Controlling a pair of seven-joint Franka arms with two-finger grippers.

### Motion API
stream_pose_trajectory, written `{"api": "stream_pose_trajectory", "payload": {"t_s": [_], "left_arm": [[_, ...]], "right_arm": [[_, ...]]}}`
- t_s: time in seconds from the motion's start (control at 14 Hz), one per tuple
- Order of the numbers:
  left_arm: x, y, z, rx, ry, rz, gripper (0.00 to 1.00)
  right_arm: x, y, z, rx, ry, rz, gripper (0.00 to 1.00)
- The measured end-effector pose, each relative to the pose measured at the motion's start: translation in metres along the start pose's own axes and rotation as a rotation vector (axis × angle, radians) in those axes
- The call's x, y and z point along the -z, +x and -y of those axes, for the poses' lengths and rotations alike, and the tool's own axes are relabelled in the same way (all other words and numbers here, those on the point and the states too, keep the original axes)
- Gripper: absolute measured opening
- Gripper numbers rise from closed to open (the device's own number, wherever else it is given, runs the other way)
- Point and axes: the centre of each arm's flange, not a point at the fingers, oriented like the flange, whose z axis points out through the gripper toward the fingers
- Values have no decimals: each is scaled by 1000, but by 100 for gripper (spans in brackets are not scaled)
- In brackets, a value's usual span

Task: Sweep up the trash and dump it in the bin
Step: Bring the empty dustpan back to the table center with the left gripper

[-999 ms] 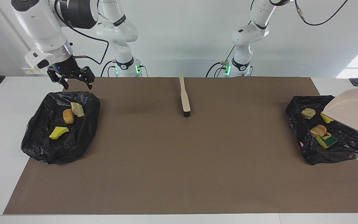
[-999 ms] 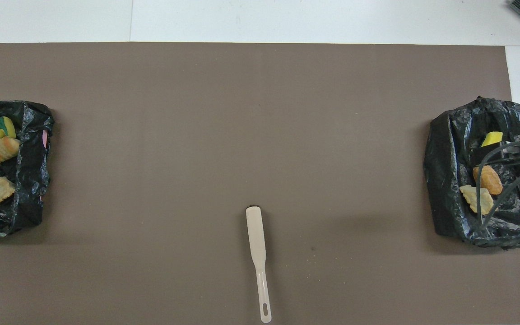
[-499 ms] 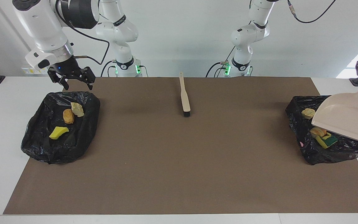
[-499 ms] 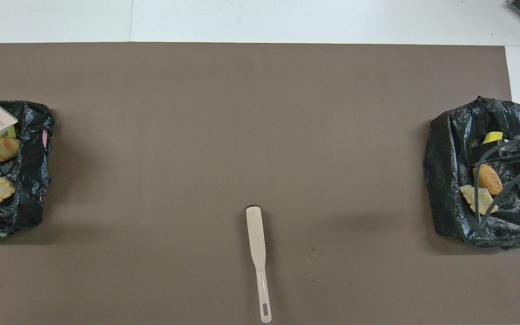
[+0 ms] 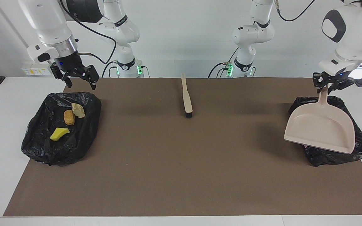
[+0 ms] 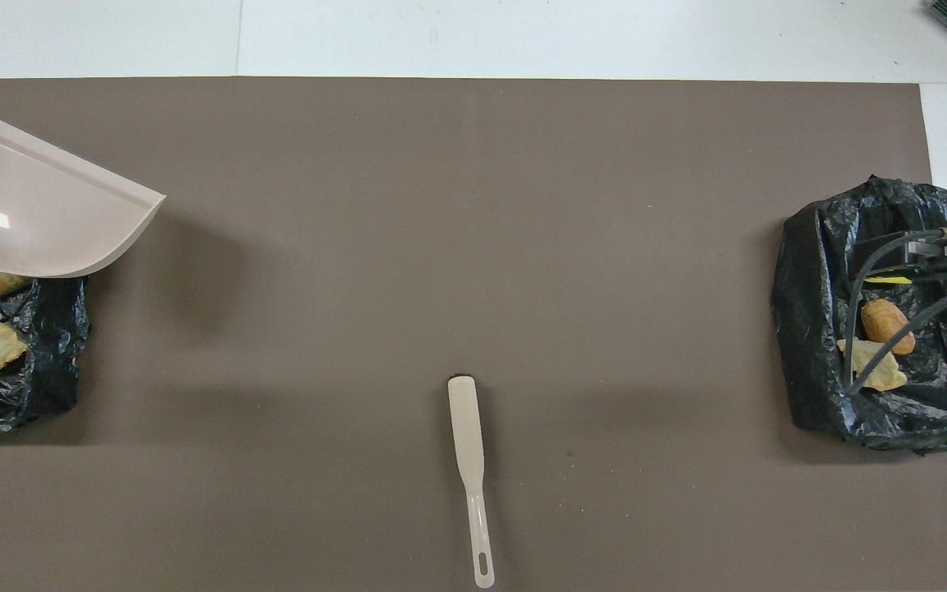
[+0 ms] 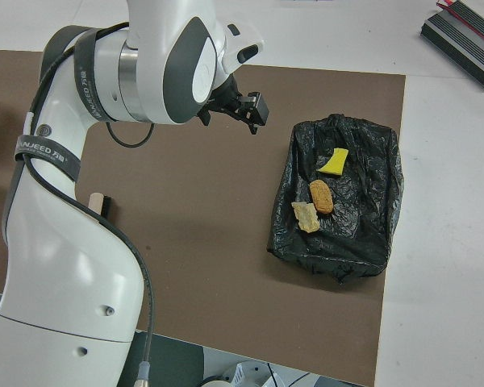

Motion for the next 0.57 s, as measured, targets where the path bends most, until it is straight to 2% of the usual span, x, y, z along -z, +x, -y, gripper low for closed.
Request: {"api": "stream_pose_trajectory", "payload": {"t_s": [0.21,0.43,0.57], "left_arm": [[-6,36,-81,56,-48,-71,31],[-7,55,-152,70,-91,-93,31],[-9,72,-199,120,-99,-137,31]], "right_arm": [[0,0,0,0,2,2,100],[0,0,0,0,2,3,100],[0,0,0,0,2,4,100]]}}
